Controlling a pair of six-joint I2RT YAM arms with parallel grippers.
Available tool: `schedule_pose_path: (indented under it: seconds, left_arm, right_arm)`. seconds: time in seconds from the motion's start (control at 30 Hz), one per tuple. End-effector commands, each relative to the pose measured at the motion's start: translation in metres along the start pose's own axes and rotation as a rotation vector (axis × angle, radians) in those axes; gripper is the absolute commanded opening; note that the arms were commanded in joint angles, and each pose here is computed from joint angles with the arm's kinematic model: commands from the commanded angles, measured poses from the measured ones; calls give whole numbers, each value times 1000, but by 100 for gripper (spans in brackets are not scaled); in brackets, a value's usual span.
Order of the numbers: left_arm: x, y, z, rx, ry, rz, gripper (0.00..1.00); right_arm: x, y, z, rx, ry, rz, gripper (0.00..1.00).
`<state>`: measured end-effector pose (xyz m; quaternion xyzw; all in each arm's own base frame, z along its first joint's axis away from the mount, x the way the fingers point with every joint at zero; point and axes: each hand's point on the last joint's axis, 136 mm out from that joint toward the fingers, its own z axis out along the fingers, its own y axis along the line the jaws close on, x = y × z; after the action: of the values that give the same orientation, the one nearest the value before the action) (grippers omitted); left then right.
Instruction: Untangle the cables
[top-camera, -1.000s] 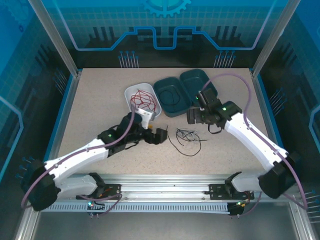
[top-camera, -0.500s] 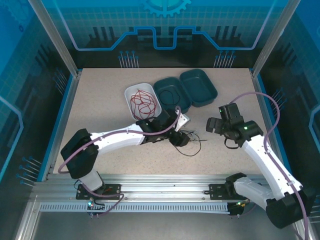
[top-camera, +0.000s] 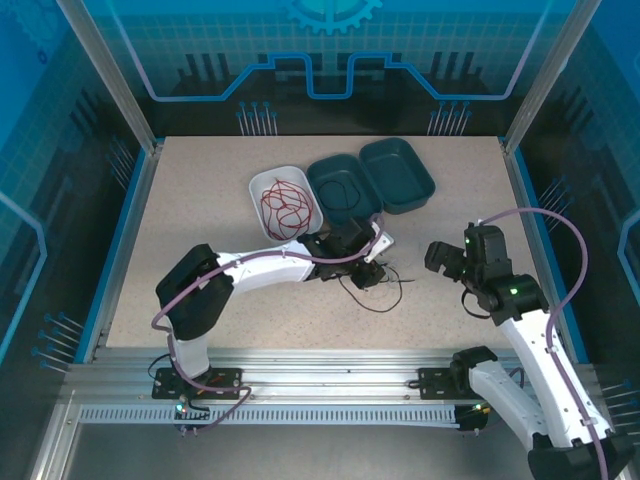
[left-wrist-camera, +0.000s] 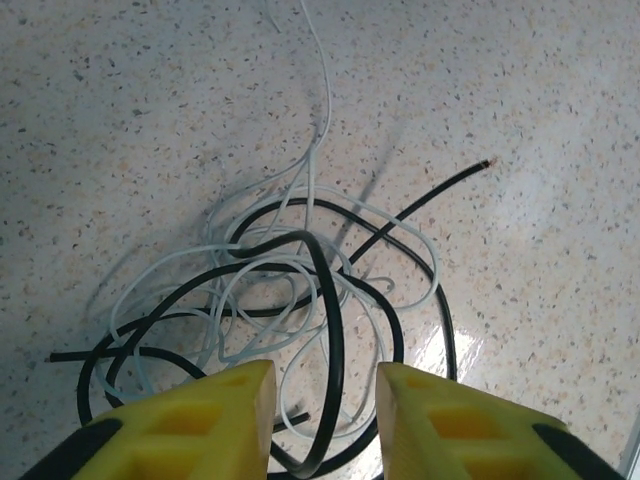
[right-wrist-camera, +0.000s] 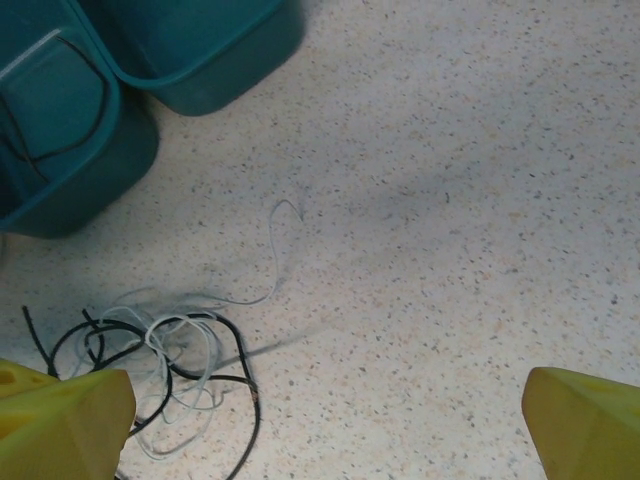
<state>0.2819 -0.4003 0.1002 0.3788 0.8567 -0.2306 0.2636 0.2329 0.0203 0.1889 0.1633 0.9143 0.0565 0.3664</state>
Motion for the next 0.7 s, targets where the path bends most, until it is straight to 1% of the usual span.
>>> schedule_pose_path:
  seconds: [0.0,0.1,0.2,0.37,0.47,0.53,0.67]
  left_arm:
    - [-12,-4,-1,-3,-14,23,21]
    - [-20,-6,-9,4,-36,18,11]
    - [-34,-12,-27,17,-81,15,8]
    - [-60,-21,-63,32,-173,16,1]
    - [-70,-25,-80,39,-205,2,0]
    - [-74,-30,-89,57,-224,-5,0]
    - [-84,-38,-107,93,-270,-13,0]
  right_arm:
    - [-3,7,5,-55,-19,-7,100]
    - [-2,7,10,-64,-32,-21,100]
    - [2,7,16,-69,-30,-4,100]
    - [12,35,26,-231,9,8,100]
    - [20,53,32,-338,36,26,100]
    - [25,60,38,-384,46,39,100]
    - [36,71,48,-428,74,43,100]
